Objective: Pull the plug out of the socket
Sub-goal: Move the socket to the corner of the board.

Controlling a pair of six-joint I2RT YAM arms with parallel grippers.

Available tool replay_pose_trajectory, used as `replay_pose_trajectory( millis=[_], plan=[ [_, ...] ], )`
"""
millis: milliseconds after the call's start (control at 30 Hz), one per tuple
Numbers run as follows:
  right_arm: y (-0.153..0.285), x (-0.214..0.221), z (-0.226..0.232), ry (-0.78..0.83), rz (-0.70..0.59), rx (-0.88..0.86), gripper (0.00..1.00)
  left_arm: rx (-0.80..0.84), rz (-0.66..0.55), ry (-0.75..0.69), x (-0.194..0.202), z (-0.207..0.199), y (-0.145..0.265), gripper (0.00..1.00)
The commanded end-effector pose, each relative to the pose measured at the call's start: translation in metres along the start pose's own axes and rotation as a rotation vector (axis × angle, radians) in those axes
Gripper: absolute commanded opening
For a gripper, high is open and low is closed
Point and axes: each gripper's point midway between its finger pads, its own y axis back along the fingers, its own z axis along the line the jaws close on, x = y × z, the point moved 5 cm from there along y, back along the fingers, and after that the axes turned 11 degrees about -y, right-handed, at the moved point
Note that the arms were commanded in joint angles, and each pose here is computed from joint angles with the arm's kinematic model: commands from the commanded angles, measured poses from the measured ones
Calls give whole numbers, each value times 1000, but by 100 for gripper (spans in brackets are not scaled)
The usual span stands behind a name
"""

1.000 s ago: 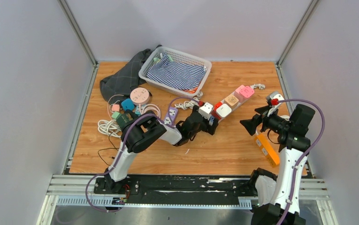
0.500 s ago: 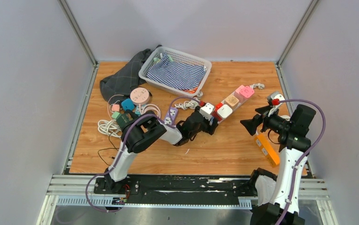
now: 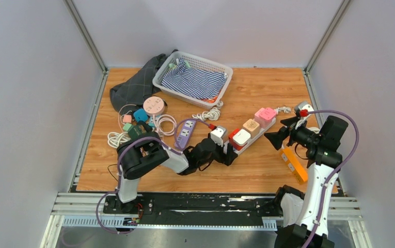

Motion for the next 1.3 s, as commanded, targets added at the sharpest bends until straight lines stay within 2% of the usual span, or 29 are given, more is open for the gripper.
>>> replay_pose_trajectory(
  millis=[0,233,400,500,633,833,1100,1267],
  plan=[
    [2,6,3,-7,3,-14,99,-42,145,69,49,-15,23,25],
    [3,11,4,17,21,-24,99,-156,152,-4,79,-43,43,21],
    [4,19,9,74,45,-55,99,-183,175,-15,96,-43,44,26],
    [5,27,13,119,66,-91,99,-209,170,-26,95,-40,44,40],
    [5,35,21,168,70,-157,98,-217,165,-39,94,-39,43,68],
    [8,49,41,356,43,-282,100,-221,144,-65,87,-39,45,99],
    [11,54,50,479,37,-314,100,-223,123,-93,82,-42,52,100],
    [17,67,64,679,47,-382,100,-223,58,-170,61,-51,68,100]
  ],
)
